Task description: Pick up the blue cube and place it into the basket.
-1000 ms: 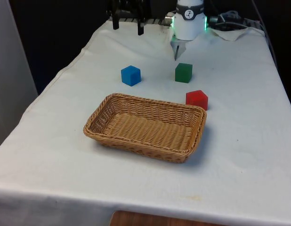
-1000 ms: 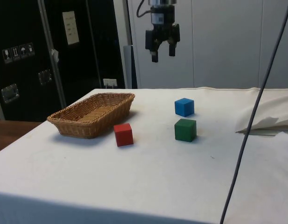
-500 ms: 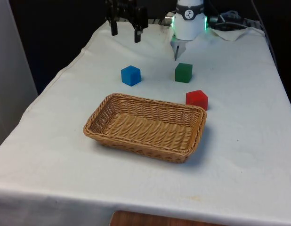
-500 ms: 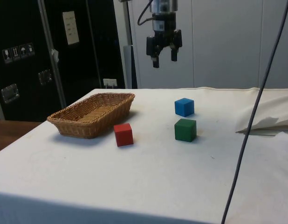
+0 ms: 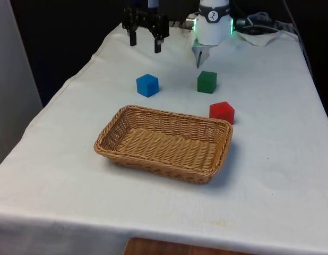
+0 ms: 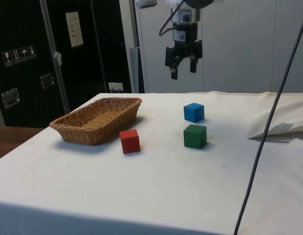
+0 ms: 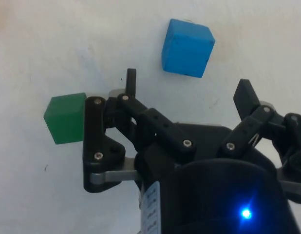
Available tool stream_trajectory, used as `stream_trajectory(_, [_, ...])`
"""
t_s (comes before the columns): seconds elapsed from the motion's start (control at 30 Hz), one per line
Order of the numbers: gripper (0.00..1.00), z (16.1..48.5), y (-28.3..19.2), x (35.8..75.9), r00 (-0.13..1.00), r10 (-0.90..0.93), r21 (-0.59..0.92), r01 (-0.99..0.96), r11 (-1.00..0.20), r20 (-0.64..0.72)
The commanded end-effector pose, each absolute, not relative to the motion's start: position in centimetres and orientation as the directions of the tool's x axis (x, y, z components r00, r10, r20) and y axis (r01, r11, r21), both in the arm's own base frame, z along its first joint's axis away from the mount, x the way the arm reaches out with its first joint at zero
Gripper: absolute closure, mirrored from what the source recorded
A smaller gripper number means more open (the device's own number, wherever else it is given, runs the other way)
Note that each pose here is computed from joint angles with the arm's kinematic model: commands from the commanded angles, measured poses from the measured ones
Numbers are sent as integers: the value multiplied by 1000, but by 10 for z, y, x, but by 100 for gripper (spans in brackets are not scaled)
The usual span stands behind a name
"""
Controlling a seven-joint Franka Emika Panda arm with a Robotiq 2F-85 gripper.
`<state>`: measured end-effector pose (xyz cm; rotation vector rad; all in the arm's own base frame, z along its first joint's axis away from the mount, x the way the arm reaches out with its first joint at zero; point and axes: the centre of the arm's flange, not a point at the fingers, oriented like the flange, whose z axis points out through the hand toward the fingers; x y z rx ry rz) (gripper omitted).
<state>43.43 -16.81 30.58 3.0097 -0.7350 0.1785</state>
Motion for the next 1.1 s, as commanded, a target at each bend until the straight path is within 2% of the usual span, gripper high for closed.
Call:
stream_trajectory(0.0, [0, 303, -167, 428, 879, -457, 4, -461, -887, 136])
stream_trajectory(0.47, [0, 267, -172, 405, 875, -467, 8, -472, -882, 125])
stream_trajectory(0.67, [0, 247, -174, 408, 879, -468, 34, -473, -881, 93])
stream_trajectory(1.07, [0, 230, -175, 419, 883, -465, 61, -469, -881, 64])
